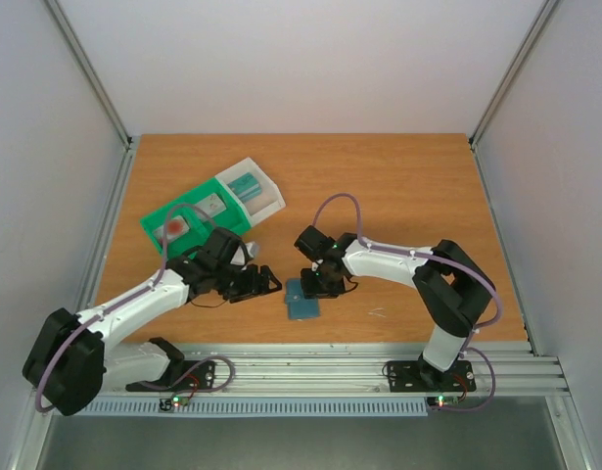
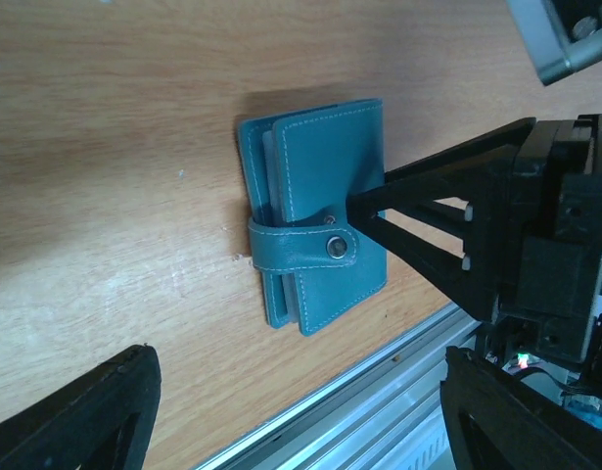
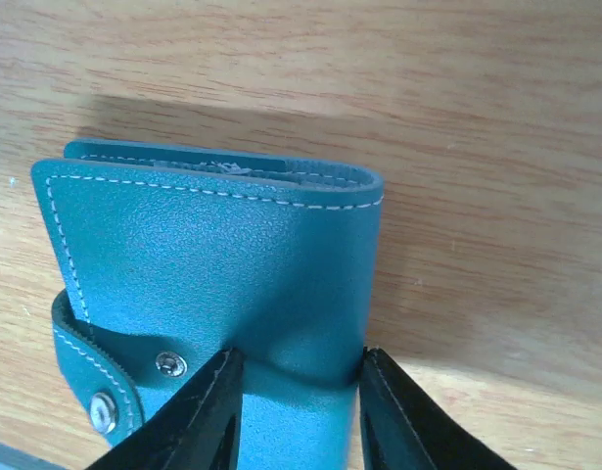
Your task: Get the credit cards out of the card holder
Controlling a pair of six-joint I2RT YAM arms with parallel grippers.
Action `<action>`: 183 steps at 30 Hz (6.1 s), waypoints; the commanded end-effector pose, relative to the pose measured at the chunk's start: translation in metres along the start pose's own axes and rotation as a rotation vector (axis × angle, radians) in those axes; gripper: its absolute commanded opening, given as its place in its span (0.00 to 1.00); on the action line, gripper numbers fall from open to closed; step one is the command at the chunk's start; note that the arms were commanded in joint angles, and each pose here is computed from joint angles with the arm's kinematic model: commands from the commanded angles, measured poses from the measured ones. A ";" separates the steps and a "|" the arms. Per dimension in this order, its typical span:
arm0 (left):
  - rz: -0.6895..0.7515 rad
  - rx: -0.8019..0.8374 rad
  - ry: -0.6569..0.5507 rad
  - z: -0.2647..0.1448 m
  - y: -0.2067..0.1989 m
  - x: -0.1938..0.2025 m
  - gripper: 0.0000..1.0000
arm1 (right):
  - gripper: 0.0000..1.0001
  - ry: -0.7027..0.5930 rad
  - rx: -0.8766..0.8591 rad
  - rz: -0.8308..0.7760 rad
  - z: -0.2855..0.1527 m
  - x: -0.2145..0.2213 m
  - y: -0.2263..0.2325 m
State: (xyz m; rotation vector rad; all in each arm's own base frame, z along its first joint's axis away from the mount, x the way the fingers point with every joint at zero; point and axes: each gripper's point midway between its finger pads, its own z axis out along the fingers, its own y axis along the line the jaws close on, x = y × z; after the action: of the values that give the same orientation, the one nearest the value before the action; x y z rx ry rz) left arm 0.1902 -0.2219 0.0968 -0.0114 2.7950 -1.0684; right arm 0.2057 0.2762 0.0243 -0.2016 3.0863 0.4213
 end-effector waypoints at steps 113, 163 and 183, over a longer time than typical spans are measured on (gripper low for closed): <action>0.091 -0.114 0.008 0.008 0.010 0.026 0.02 | 0.01 -0.095 -0.210 0.001 -0.066 0.009 0.033; 0.064 -0.149 -0.023 0.016 0.024 0.021 0.05 | 0.30 -0.233 -0.198 -0.026 -0.098 0.006 0.045; 0.035 -0.129 -0.035 0.012 0.018 0.019 0.00 | 0.15 -0.188 0.078 -0.039 -0.031 0.002 0.007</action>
State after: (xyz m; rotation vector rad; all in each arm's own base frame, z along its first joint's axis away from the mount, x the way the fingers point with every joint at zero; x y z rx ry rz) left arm 0.1657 -0.2160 0.0598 0.0078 2.8710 -0.8609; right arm 0.1989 0.2924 0.0705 -0.2352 2.9155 0.3939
